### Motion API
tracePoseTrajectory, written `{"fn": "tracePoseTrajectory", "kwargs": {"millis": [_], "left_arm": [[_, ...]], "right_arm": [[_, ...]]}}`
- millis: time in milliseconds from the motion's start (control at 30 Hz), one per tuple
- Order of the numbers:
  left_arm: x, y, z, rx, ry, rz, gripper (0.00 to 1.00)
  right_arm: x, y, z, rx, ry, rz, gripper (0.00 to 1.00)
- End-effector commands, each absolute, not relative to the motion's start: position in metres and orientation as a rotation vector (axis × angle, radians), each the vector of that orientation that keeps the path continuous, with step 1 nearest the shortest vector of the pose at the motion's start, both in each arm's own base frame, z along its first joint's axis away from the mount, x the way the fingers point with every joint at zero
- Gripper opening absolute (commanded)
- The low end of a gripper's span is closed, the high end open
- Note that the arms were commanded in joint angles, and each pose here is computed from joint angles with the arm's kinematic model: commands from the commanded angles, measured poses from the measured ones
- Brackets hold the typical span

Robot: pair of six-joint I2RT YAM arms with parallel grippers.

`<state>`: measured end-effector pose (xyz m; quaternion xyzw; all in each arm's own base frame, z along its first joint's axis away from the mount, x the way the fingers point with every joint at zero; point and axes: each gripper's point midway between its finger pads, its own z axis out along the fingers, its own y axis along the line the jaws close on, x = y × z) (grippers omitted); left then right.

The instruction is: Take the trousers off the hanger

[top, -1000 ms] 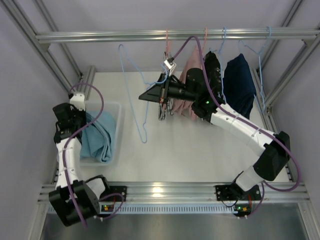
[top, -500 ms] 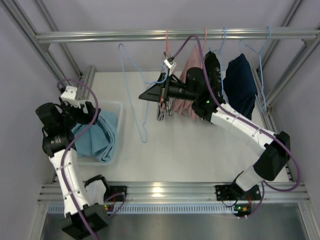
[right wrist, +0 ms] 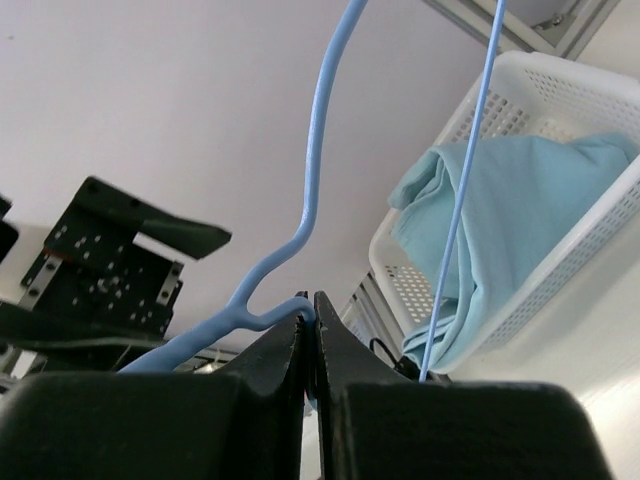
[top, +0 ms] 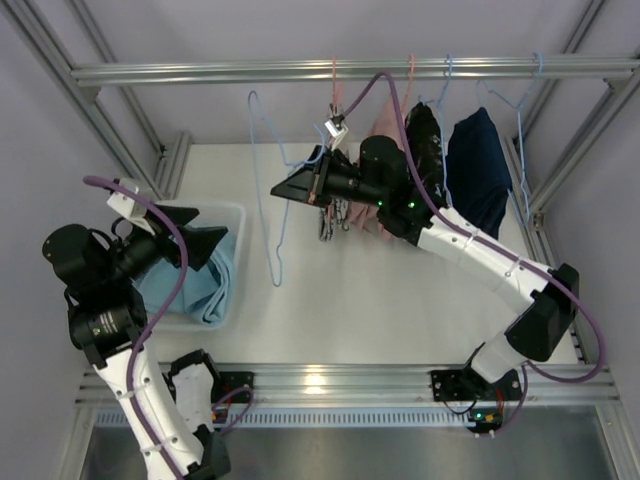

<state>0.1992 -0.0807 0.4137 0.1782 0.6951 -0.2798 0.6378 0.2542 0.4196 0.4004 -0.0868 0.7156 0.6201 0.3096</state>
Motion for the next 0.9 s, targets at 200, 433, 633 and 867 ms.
{"fn": "tracePoseTrajectory", "kwargs": {"millis": [200, 433, 633, 867], "left_arm": [[0.173, -0.089, 0.395, 0.531, 1.672, -0.607, 0.81], [0.181, -0.077, 0.388, 0.54, 1.733, -0.541, 0.81], [0.202, -0.064, 0.38, 0.472, 1.879, -0.618, 0.81], [0.241, -0.088, 0.379, 0.512, 1.912, -0.676, 0.77]], "right_arm": [[0.251, 0.445, 0.409, -0.002, 1.971, 1.512, 0.0], [0.248, 0.456, 0.389, 0.044, 2.037, 1.425, 0.0], [0.253, 0.465, 0.387, 0.045, 2.034, 1.418, 0.0], [0.271, 0.463, 0.378, 0.089, 2.035, 1.361, 0.0]]}}
